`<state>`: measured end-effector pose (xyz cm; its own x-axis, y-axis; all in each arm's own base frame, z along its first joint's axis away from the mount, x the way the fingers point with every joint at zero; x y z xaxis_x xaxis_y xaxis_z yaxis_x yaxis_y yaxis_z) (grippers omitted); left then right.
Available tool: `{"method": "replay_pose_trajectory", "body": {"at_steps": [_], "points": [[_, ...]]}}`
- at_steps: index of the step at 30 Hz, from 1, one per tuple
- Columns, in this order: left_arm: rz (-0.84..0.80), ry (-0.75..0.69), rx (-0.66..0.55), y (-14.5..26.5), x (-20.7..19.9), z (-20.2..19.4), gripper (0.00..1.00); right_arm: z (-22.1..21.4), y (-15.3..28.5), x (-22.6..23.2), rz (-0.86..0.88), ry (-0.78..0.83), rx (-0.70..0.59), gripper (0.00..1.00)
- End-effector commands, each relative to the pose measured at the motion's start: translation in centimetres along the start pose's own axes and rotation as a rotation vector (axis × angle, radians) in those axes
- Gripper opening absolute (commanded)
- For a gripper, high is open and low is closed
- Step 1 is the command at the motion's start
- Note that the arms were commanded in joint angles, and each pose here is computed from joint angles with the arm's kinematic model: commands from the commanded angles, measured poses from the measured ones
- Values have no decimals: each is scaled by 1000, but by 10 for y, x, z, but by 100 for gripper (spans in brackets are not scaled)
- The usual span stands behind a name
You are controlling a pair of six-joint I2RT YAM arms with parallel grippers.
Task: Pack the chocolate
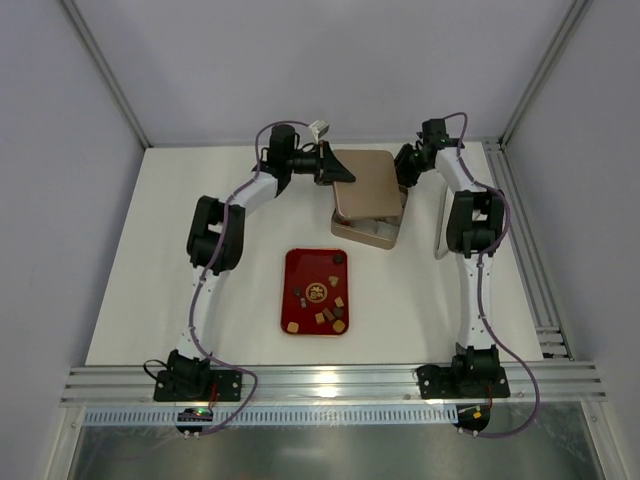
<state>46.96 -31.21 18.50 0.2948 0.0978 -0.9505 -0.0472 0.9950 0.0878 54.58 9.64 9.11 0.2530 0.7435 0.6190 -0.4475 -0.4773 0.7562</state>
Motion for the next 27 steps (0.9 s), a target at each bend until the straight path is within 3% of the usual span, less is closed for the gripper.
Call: {"method": "replay_pose_trajectory", "body": {"at_steps": [1, 9, 14, 22, 27], "points": [[-58, -127, 1, 13, -41, 5, 0, 0, 3, 34, 119, 99, -2, 41], [-85, -113, 32, 18, -41, 1, 0, 2, 9, 41, 120, 119, -21, 41], [-118, -123, 57, 19, -43, 0, 0, 21, 30, 34, 56, 89, -145, 44], [-131, -116, 56, 26, -44, 1, 0, 50, 108, 36, -13, 36, -399, 47], [-136, -121, 43, 31, -47, 3, 0, 25, 125, 13, -132, 0, -399, 47]]}}
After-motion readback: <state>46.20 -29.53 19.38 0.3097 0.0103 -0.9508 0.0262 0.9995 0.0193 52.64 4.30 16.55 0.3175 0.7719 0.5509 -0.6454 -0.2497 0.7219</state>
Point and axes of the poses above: each gripper's point midway between its finger pads, its own y axis back along the fingers, its own x axis along the line the jaws close on, z = x × y, the point moved 6 cm from there along y, back along the fingers, and after that the axes turned 2 degrees about y, right-handed, at the moved point
